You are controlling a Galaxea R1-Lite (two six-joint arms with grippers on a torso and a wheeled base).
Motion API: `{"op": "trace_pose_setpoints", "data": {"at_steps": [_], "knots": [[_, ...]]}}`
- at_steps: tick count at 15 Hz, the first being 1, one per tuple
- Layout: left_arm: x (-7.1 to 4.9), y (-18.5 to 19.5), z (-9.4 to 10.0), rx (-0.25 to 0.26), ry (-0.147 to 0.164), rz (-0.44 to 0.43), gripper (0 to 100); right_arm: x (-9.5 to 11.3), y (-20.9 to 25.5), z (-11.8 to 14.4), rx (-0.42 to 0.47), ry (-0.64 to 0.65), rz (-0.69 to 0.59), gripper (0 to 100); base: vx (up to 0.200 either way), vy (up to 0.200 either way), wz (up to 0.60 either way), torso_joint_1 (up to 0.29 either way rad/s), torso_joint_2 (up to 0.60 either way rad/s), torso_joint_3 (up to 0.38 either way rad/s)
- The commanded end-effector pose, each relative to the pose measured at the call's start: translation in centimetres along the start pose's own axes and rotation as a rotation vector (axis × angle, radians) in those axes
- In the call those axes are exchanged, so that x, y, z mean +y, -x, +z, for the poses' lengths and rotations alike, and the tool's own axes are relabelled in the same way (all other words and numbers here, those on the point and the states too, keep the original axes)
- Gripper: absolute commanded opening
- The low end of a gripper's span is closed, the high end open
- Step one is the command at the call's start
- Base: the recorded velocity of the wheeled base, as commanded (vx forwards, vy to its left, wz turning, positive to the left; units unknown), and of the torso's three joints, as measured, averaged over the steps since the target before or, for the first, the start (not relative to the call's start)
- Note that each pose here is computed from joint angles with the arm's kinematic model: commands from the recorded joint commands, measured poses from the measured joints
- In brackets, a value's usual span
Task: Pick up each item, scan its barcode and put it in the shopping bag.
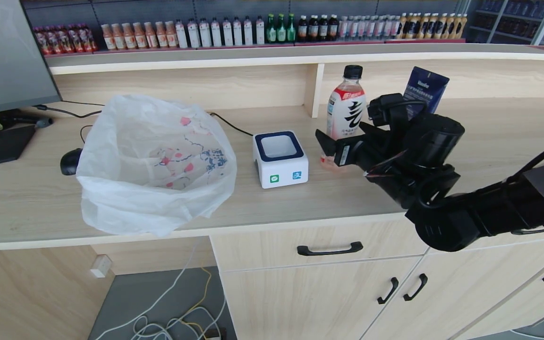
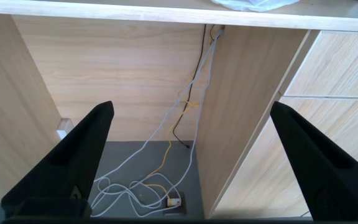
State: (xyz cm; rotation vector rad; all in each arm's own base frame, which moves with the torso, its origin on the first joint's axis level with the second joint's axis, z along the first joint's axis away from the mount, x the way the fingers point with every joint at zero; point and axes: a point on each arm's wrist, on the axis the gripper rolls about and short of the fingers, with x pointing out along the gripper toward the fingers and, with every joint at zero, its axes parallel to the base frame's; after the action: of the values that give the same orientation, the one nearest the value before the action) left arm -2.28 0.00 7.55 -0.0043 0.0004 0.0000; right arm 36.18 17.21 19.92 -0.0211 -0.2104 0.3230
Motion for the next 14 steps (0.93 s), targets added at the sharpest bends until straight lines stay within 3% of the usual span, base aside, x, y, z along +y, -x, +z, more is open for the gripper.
{"op": "trace_pose_setpoints", "data": {"at_steps": [1, 14], "knots": [[0.0, 0.0, 0.0, 0.000, 0.000, 0.000, 100, -0.3, -0.9, 0.3, -0.006, -0.009, -0.010, 100, 0.000, 0.000, 0.00, 0.000, 0.00, 0.000], [0.0, 0.0, 0.0, 0.000, 0.000, 0.000, 100, -0.9, -2.3, 1.1, -0.013, -0.011, -0.008, 100, 0.000, 0.000, 0.00, 0.000, 0.00, 0.000]]}}
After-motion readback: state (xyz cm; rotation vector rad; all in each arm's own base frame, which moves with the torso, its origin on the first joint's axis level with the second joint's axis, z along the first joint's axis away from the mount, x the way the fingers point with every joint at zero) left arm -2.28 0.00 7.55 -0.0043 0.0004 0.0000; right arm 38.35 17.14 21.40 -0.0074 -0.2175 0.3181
